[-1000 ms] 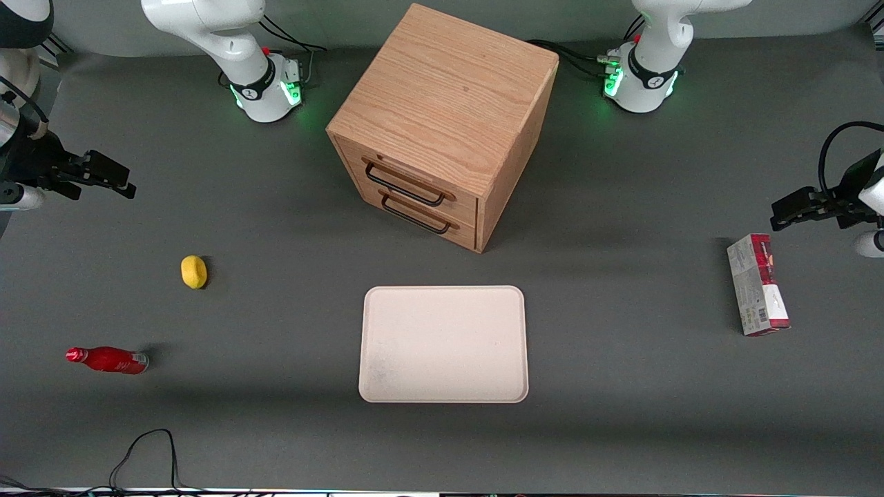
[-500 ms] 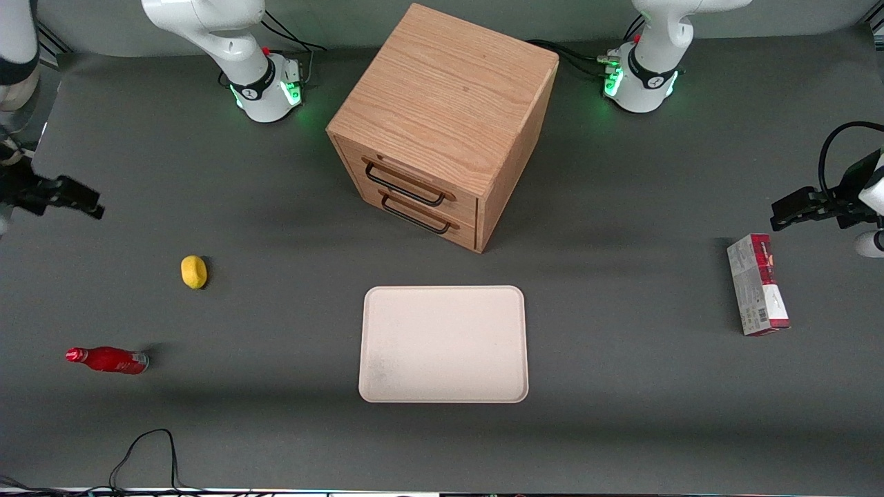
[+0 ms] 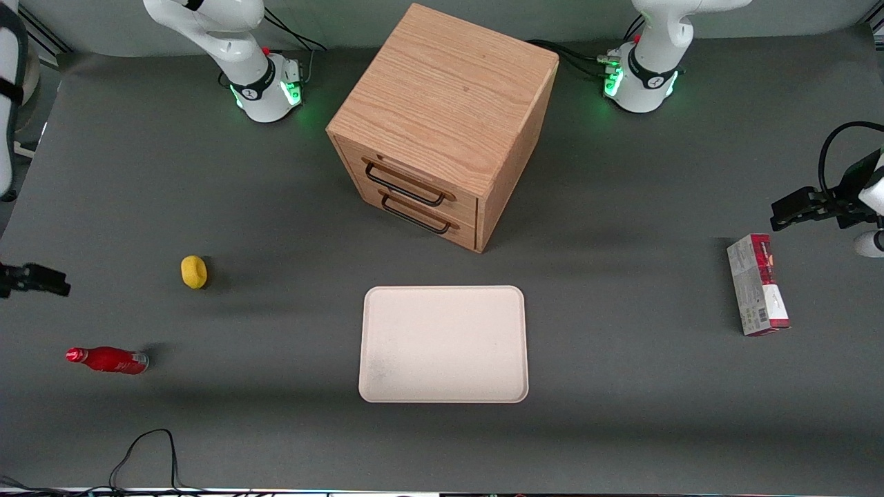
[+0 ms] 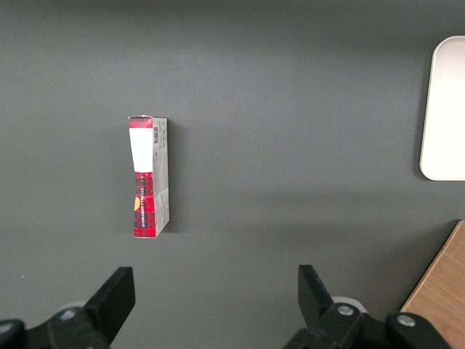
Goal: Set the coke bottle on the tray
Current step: 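Move the open right gripper down toward the red Coca-Cola bottle, then close the right gripper around the neck of the red bottle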
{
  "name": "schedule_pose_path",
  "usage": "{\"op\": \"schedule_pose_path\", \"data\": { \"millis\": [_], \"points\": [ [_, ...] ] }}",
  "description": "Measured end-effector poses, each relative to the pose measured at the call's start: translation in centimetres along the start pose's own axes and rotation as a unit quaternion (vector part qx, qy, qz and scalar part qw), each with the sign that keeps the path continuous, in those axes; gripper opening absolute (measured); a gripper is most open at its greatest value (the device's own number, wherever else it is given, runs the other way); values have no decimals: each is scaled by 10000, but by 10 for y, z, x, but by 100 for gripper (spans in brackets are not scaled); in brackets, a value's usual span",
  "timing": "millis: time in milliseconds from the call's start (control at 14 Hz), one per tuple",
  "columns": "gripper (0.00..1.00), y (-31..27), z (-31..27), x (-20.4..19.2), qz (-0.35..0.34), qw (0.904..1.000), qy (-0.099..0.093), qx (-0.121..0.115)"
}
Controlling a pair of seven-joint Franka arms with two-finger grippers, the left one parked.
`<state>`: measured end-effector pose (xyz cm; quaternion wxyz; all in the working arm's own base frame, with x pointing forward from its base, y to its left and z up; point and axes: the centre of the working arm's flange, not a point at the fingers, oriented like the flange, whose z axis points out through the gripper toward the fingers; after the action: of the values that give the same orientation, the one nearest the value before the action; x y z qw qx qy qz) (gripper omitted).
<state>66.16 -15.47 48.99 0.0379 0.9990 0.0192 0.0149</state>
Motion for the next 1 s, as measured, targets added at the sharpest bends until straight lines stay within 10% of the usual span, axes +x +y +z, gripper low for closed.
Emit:
{"op": "schedule_pose_path", "data": {
  "millis": [286, 1000],
  "points": [
    [100, 41, 81, 16, -190, 9987, 227, 411],
    [100, 61, 176, 37, -407, 9973, 604, 87]
  ]
}}
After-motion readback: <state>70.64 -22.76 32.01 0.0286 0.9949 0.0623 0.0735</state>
